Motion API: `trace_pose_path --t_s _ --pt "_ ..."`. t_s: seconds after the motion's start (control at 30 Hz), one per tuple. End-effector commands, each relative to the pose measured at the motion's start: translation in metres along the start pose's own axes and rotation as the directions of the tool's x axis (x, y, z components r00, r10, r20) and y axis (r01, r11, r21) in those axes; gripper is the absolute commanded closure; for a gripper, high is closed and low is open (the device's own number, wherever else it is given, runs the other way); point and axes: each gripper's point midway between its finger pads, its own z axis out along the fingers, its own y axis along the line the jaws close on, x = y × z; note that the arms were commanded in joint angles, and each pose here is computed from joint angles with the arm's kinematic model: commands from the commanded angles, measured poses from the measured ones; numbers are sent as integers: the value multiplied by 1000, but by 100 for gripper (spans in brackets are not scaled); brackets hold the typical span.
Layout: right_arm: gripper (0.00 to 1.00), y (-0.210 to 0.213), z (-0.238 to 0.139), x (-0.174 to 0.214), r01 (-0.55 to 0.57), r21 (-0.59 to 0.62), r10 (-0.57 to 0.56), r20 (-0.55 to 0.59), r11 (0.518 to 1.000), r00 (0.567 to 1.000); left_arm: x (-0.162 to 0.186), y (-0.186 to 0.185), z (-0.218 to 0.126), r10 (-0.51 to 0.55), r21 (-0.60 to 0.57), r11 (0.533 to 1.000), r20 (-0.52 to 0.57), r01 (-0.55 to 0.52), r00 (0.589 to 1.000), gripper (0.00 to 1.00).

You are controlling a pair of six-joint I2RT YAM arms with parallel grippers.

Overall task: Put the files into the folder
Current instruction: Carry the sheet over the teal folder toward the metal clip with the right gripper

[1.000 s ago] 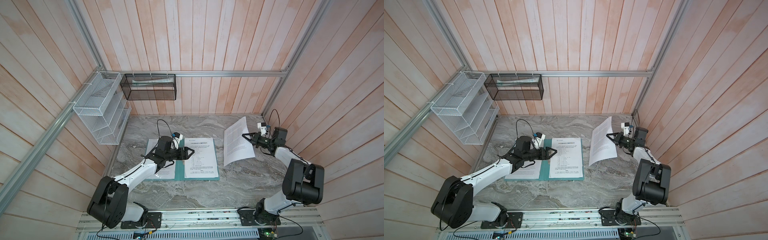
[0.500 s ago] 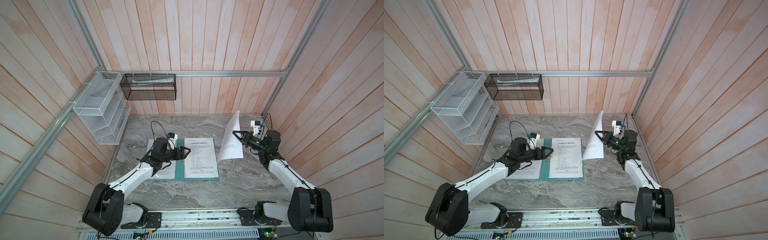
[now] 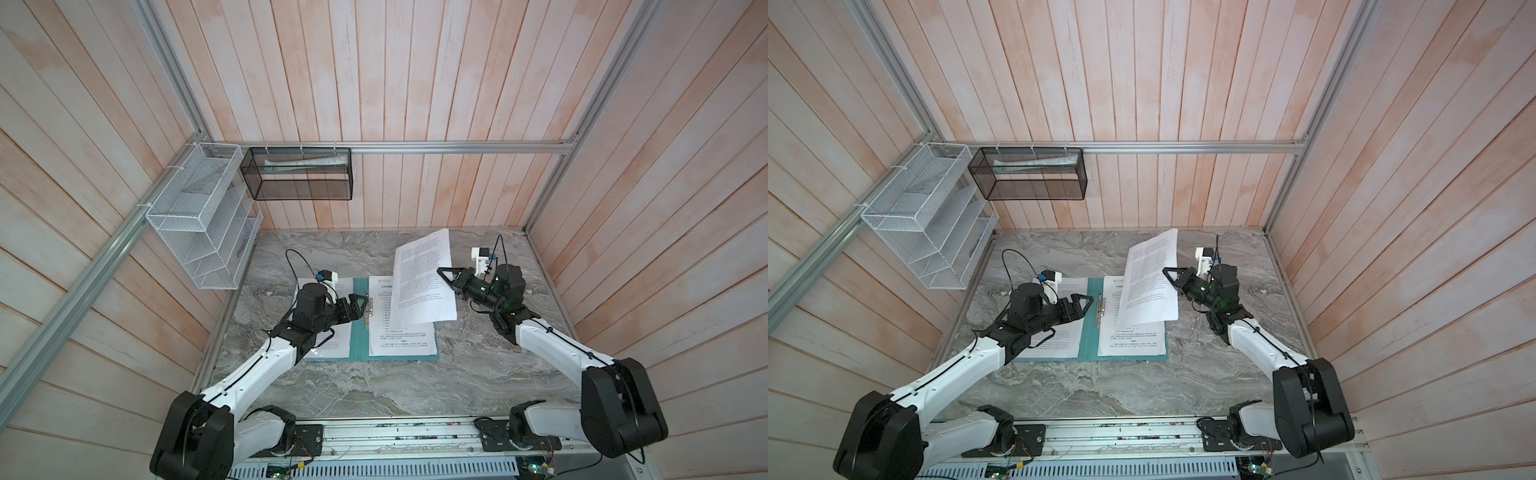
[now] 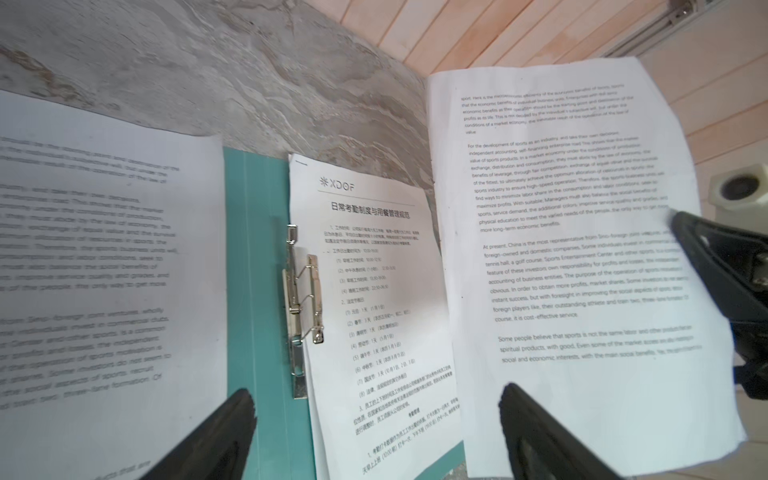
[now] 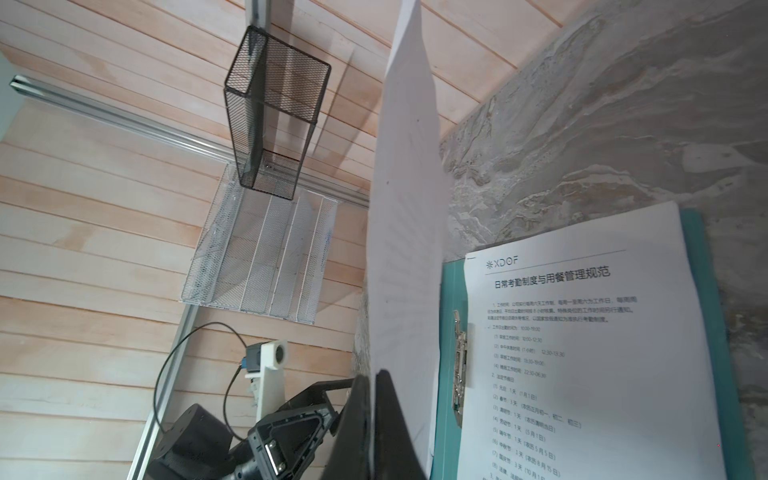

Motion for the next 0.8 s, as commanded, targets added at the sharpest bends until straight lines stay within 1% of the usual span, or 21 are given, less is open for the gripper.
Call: trace_pose_path --t_s 0.0,0.1,0.17,0.23,0.37,0.53,0.77 --pt "100 -14 8 -4 12 31 -13 32 999 999 0 24 -7 -13 -102 995 38 17 999 6" --pt "100 -37 14 0 15 95 -18 26 995 999 -2 23 -10 -20 -78 997 48 24 999 6" --pt "100 -56 18 6 4 143 -4 4 990 1000 -3 21 -11 -19 -71 997 52 22 998 6" --pt "100 -72 21 15 -8 169 12 -24 986 1000 -4 22 -12 -15 -75 997 56 19 998 6" --pt "100 -94 25 36 -23 180 42 -102 983 994 -5 22 -14 -9 -75 997 61 14 998 7" --pt "100 -108 19 52 -18 200 48 -146 980 988 -2 22 -15 -3 -72 997 55 7 998 6" --pt "100 -109 20 66 26 187 15 -217 982 976 6 26 -14 -12 -71 997 36 14 999 6"
